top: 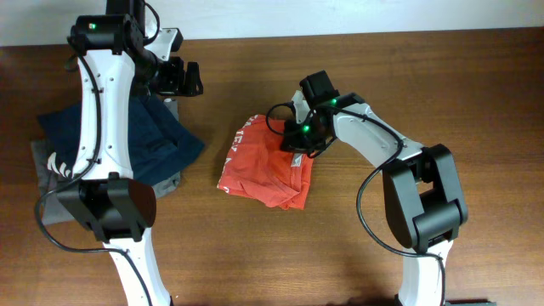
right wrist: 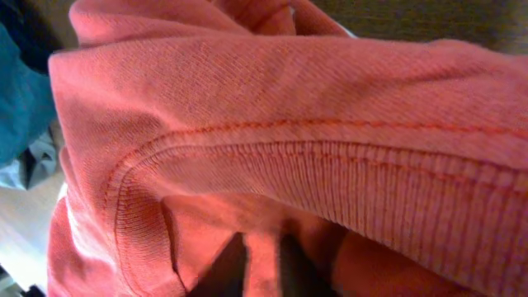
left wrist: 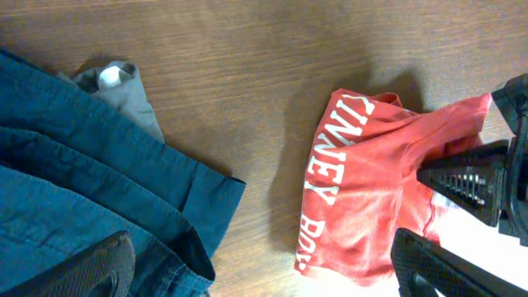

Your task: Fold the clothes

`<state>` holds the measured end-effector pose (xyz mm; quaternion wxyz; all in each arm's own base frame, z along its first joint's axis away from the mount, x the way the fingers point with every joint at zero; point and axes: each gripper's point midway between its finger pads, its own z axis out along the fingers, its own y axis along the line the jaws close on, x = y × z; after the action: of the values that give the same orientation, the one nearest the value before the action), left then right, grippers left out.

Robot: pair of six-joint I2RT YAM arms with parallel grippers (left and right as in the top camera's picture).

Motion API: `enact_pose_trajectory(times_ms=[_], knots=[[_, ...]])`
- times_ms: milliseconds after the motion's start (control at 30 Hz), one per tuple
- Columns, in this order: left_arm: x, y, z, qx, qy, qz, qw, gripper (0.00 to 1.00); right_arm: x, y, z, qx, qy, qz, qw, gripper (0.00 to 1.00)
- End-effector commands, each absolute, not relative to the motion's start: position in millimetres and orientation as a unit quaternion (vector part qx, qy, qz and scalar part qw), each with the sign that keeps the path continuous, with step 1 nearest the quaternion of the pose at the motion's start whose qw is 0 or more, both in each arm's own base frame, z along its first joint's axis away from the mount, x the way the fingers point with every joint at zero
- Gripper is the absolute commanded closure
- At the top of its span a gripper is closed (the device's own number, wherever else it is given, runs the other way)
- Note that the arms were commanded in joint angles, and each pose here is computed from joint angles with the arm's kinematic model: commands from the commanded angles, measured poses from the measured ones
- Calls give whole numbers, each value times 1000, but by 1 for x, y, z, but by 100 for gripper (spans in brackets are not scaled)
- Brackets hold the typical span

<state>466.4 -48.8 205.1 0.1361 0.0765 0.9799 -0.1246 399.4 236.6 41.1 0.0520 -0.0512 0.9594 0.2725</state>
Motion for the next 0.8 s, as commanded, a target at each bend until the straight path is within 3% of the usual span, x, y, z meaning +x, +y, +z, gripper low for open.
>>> enact_pose_trajectory(times_ms=[0, 400, 767], knots=[[460, -48, 211, 81, 979, -132, 133, 1, 392, 247, 63, -111, 944, 302, 69, 62], [449, -47, 236, 104, 974, -128, 156, 1, 429, 261, 74, -73, 936, 314, 138, 56], [447, -47, 235, 104, 975, -128, 152, 1, 439, 217, 56, -14, 957, 260, 128, 55]])
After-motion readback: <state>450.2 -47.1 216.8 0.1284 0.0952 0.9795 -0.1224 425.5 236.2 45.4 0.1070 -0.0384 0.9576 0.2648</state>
